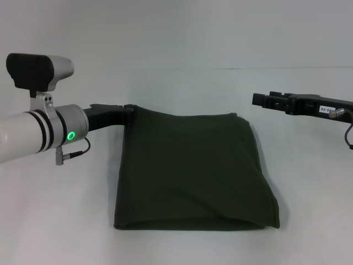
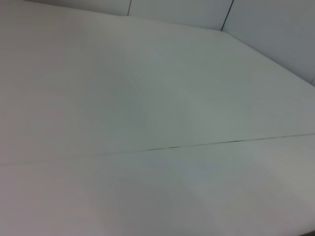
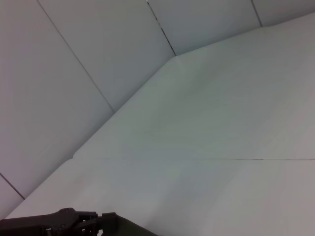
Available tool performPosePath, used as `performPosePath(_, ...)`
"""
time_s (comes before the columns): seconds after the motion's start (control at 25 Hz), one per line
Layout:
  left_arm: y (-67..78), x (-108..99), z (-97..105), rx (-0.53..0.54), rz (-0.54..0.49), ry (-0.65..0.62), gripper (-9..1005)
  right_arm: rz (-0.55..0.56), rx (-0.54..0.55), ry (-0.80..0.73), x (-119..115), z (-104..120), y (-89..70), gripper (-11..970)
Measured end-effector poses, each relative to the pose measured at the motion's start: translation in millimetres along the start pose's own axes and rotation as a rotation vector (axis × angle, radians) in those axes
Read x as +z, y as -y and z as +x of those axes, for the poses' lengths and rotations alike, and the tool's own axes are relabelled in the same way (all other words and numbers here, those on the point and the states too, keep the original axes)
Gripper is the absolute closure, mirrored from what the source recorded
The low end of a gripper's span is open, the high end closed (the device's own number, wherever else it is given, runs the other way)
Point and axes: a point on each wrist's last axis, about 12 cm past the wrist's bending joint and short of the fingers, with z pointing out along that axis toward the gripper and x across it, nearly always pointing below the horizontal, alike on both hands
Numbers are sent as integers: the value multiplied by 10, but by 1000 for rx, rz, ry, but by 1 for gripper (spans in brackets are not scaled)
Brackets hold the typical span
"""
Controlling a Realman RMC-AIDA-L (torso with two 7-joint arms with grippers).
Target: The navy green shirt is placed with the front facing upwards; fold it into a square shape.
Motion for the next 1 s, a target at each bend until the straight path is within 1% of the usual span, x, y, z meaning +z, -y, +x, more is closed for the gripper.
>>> performPosePath(0.28, 13, 12, -30, -14, 4, 4, 954, -4, -2, 1, 15, 3, -13, 241)
performPosePath(0.44, 29, 26, -59, -17, 9, 3, 953, 3, 2, 6, 17, 13, -6, 241)
performPosePath(0.8, 14, 22, -105, -40, 6, 10, 956, 21, 2, 5, 6, 21, 21, 240)
performPosePath(1.0, 38, 42, -174, -38, 12, 15, 957, 25, 1, 4, -2, 15, 30, 241)
